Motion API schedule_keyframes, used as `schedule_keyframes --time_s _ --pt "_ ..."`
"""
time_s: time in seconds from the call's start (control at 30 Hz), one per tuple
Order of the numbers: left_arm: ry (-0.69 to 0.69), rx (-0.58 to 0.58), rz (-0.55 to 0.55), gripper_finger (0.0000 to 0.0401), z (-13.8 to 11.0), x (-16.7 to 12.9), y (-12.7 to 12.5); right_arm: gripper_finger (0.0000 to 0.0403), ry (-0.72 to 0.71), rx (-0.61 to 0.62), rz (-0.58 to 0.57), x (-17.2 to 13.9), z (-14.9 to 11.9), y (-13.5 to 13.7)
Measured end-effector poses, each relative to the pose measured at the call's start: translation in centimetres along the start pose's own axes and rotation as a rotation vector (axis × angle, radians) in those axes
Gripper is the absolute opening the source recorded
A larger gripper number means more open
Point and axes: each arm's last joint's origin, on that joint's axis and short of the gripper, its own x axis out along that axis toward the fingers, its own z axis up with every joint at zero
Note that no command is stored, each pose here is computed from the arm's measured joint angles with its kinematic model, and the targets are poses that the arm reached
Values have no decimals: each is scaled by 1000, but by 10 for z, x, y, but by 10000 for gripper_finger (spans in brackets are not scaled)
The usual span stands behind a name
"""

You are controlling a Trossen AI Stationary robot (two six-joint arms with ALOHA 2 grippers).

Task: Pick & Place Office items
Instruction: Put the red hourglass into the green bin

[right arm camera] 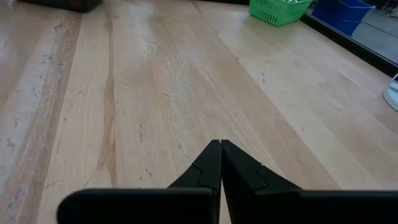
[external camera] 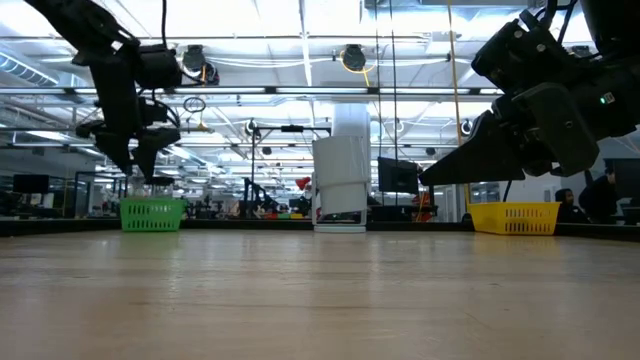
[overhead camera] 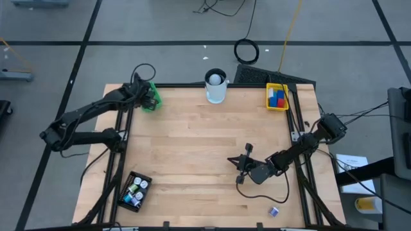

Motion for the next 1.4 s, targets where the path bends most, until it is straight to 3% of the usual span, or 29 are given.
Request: schedule_keyframes --time_s 0.33,0.7,0.9,1.07,1.4 --pt "-1 36 -40 215 -17 20 -1 0 0 0 0 0 0 0" --pt "18 90 -20 309 -9 10 1 0 0 0 0 0 0 0" --pt "49 140 -7 316 4 -10 4 0 0 0 0 0 0 0" --pt "112 218 -14 267 9 -33 1 0 0 0 0 0 0 0" --pt "90 252 26 66 -6 -16 -6 0 0 0 0 0 0 0"
